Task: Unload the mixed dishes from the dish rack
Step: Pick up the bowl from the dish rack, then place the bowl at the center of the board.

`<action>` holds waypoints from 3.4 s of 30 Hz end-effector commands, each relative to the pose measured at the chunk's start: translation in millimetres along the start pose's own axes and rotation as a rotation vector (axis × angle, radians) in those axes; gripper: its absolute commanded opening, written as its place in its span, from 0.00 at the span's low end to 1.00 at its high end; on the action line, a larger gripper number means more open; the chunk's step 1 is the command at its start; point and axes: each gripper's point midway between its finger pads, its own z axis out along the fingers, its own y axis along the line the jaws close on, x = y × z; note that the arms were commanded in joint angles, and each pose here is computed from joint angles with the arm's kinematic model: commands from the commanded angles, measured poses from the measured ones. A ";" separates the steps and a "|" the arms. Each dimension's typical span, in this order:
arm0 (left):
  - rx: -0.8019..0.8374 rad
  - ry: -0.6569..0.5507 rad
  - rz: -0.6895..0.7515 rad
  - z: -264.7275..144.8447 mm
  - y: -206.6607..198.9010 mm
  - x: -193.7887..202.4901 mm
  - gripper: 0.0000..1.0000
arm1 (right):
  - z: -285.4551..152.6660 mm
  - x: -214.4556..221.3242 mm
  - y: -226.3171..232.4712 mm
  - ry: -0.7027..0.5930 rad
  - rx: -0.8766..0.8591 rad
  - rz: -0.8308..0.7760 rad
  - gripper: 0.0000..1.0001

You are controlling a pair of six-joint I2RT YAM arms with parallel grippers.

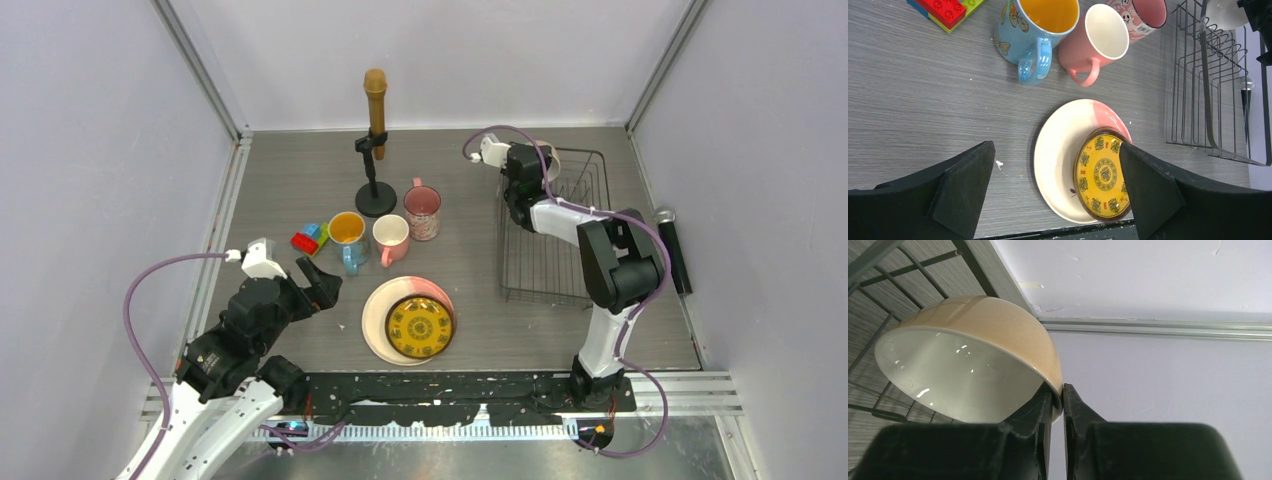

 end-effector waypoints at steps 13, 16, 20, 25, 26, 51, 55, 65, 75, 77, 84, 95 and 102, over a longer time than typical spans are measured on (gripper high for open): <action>0.037 -0.002 -0.021 -0.1 -12.0 -5.5 0.99 | -41.3 -0.9 -108.8 -0.049 0.287 0.188 0.00; 0.044 0.005 -0.020 1.3 -13.9 -4.1 0.99 | -47.8 -0.3 -119.4 -0.062 0.311 0.245 0.00; 0.049 0.010 -0.018 2.5 -15.2 -3.2 0.99 | -57.8 -1.9 -128.7 -0.081 0.312 0.322 0.00; 0.059 0.018 -0.017 3.7 -17.5 -1.7 0.99 | -73.3 -4.2 -141.7 -0.115 0.278 0.464 0.00; 0.057 0.015 -0.018 4.2 -17.1 -1.8 0.99 | -75.6 -4.7 -143.9 -0.122 0.272 0.486 0.00; 0.204 0.028 0.011 29.5 -70.7 -17.8 0.99 | -221.0 -137.3 -40.7 -0.207 -1.033 1.575 0.00; 0.241 0.052 -0.004 39.2 -83.5 -14.7 0.99 | -245.4 -139.9 -0.9 -0.073 -1.083 1.495 0.00; 0.283 0.133 -0.002 62.0 -105.5 -4.1 0.99 | -275.0 -139.8 72.4 0.139 -1.186 1.320 0.00; 0.235 0.179 0.007 85.3 -103.7 7.9 0.99 | -303.9 -164.2 105.4 0.136 -1.280 1.147 0.00; 0.228 0.183 0.005 91.1 -104.4 9.3 0.97 | -305.8 -166.5 108.2 0.143 -1.287 1.130 0.00; 0.187 0.240 0.050 109.6 -101.2 22.0 0.82 | -318.7 -178.4 104.4 0.103 -1.350 1.118 0.00; 0.093 0.270 0.135 119.9 -89.7 36.3 0.47 | -331.5 -187.3 107.2 0.083 -1.394 1.078 0.01; 0.106 0.306 0.180 118.9 -95.0 43.6 0.00 | -334.1 -188.9 104.3 0.065 -1.407 1.081 0.16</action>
